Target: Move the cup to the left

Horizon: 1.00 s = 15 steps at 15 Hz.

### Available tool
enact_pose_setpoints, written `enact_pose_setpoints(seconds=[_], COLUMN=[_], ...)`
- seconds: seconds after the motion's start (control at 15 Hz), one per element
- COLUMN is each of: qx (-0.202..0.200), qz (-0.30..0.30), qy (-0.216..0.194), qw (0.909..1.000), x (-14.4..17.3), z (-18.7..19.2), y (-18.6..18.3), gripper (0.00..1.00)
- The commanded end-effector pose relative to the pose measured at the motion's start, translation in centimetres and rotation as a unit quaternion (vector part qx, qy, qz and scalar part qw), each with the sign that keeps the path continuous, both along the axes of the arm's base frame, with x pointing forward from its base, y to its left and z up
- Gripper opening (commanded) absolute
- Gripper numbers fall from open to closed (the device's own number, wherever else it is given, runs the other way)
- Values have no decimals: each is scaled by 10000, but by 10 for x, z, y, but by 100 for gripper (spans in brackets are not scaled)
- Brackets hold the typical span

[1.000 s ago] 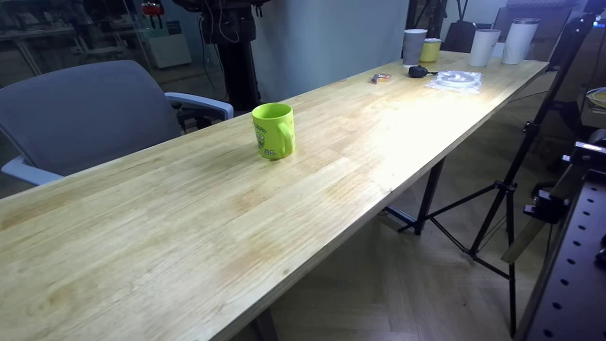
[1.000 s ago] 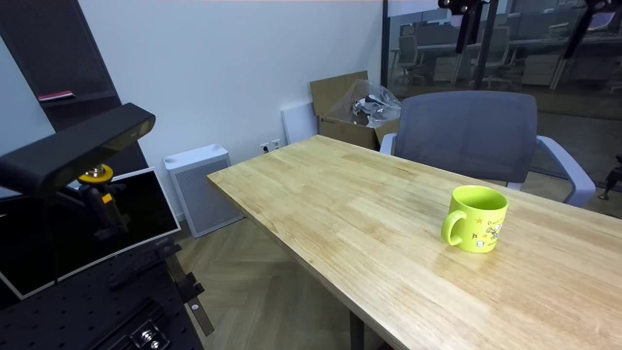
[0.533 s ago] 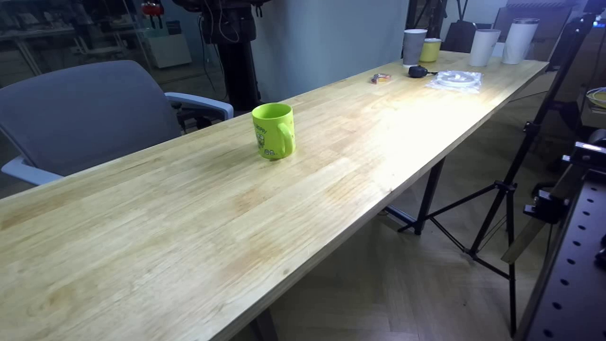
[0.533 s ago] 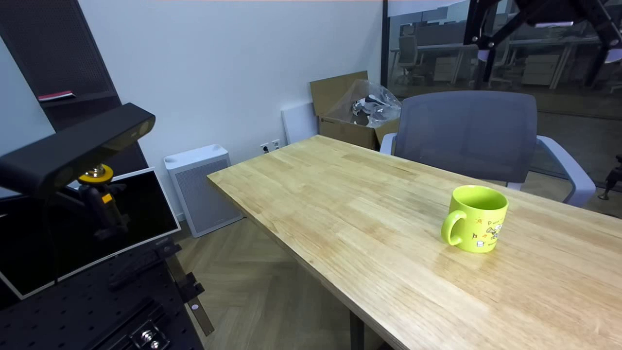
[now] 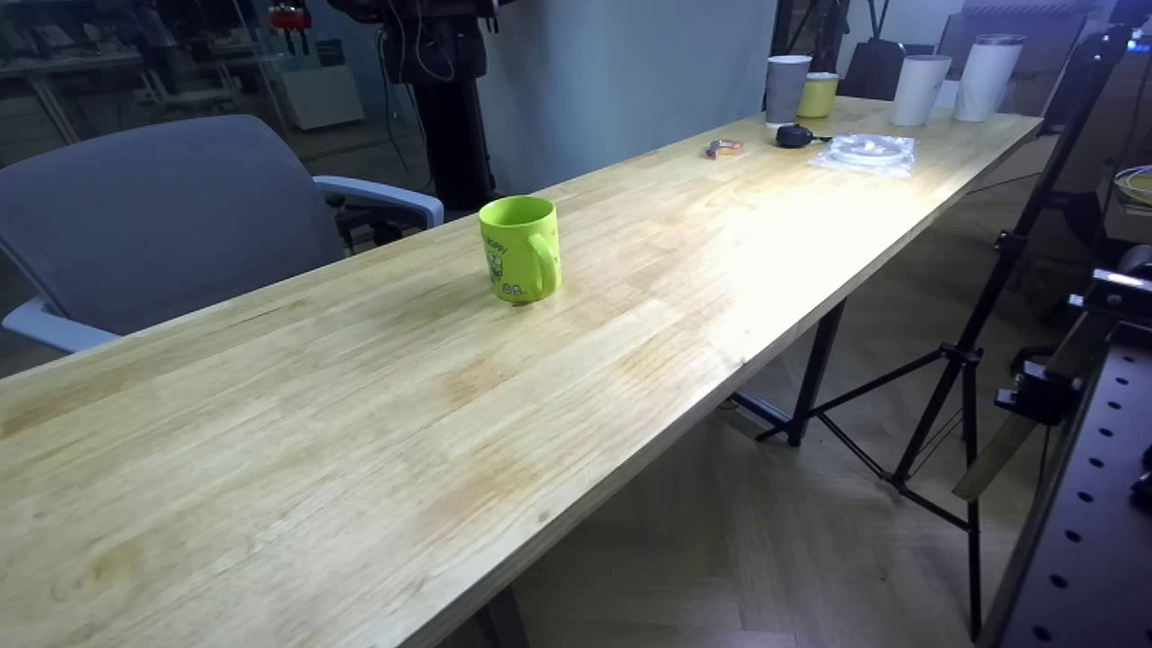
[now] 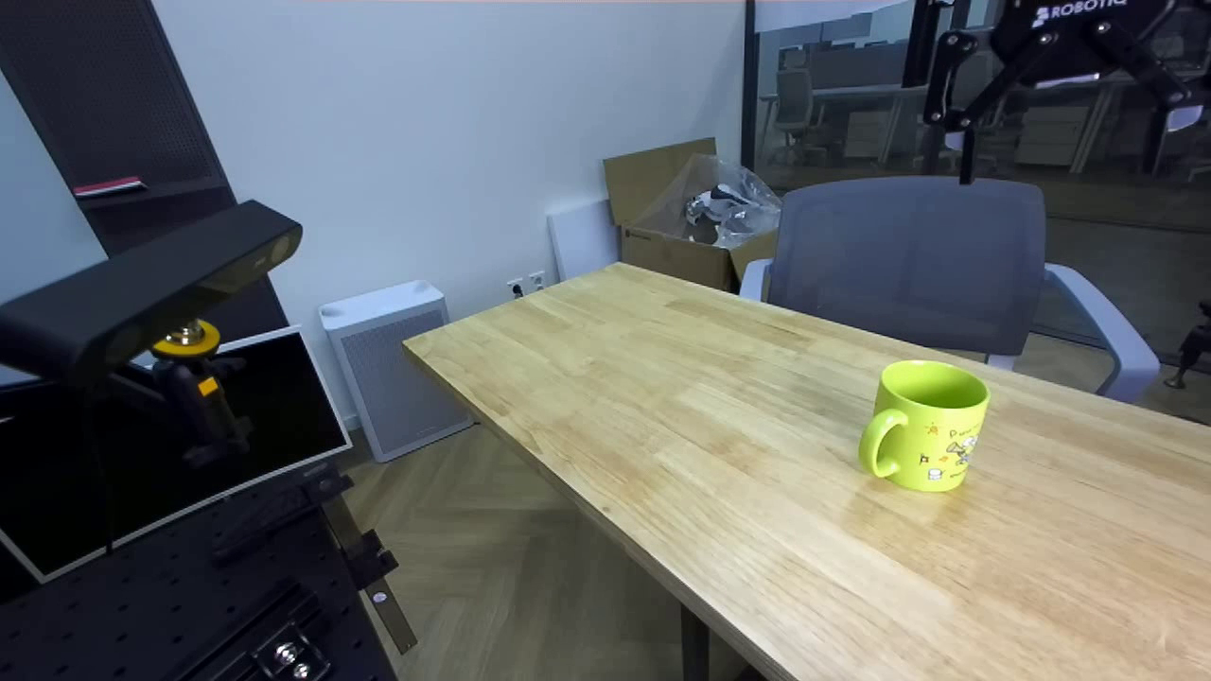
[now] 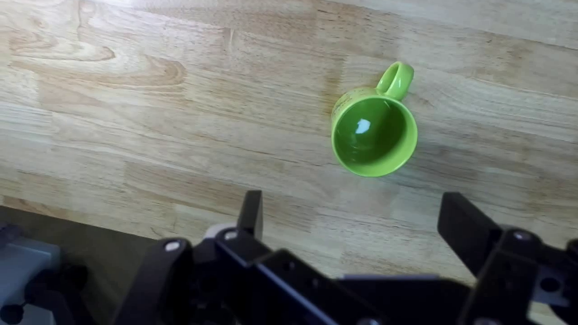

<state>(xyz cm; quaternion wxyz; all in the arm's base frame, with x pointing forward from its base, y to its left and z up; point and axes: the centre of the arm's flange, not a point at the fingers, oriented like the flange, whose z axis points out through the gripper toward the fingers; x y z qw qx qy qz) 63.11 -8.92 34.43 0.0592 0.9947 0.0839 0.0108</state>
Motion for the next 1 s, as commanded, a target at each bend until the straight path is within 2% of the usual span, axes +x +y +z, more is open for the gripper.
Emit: enact_pose_setpoints(seconds=[0.0,0.53,0.93], qx=[-189,-79,-19], qz=[-78,255,378], qy=[64,233,379], qw=[9998,9994,9986], x=[25,23,17], z=[4,-16,-41], y=[27,83,99], gripper=[100,100,100])
